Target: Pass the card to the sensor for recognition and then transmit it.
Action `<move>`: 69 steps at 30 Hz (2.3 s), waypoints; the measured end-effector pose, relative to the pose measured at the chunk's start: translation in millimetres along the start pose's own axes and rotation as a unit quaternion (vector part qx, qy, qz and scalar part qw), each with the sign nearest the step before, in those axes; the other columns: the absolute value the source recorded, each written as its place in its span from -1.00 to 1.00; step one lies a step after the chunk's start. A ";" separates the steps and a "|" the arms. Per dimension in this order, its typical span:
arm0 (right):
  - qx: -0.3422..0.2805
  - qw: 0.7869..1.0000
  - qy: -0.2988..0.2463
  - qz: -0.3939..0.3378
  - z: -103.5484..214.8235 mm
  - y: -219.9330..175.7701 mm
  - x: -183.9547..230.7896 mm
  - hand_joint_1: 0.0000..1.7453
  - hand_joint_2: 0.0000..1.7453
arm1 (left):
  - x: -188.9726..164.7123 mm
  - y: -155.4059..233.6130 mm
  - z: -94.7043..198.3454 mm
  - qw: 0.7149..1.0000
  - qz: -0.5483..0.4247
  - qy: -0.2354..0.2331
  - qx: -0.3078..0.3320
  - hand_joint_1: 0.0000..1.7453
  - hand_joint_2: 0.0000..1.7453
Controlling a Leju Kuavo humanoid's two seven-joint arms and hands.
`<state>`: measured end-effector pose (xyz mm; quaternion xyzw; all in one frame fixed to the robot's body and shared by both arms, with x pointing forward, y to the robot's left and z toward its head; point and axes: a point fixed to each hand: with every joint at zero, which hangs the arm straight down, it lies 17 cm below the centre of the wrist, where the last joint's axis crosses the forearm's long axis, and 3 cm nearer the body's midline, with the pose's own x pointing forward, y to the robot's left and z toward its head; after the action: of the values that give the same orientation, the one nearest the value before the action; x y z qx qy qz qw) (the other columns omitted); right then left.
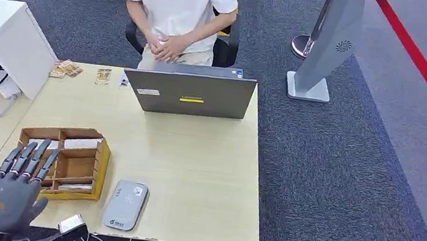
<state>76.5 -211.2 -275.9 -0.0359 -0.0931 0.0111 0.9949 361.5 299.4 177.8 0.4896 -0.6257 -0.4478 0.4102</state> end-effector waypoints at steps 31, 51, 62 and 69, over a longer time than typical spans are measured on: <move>-0.003 1.000 0.001 -0.012 -0.5 -3.2 -0.4 -1.00 1.00 | -8.8 -15.2 6.6 0.999 -0.011 0.041 -0.026 -1.00 1.00; -0.002 1.000 0.001 0.000 -0.6 -3.5 -0.6 -1.00 1.00 | -41.4 -47.8 9.8 0.994 -0.020 0.085 -0.071 -1.00 1.00; -0.003 1.000 0.001 0.006 -0.6 -4.0 -1.1 -1.00 1.00 | -78.1 -56.0 16.0 0.987 -0.025 0.135 -0.078 -1.00 1.00; -0.003 1.000 0.001 0.011 -0.6 -4.0 -1.3 -1.00 1.00 | -100.4 -55.2 20.1 0.984 -0.033 0.166 -0.064 -1.00 1.00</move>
<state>75.4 -215.3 -276.5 -0.0397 -0.0917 0.0220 0.9948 374.4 394.4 111.9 0.5499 -0.5025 -0.4129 0.5241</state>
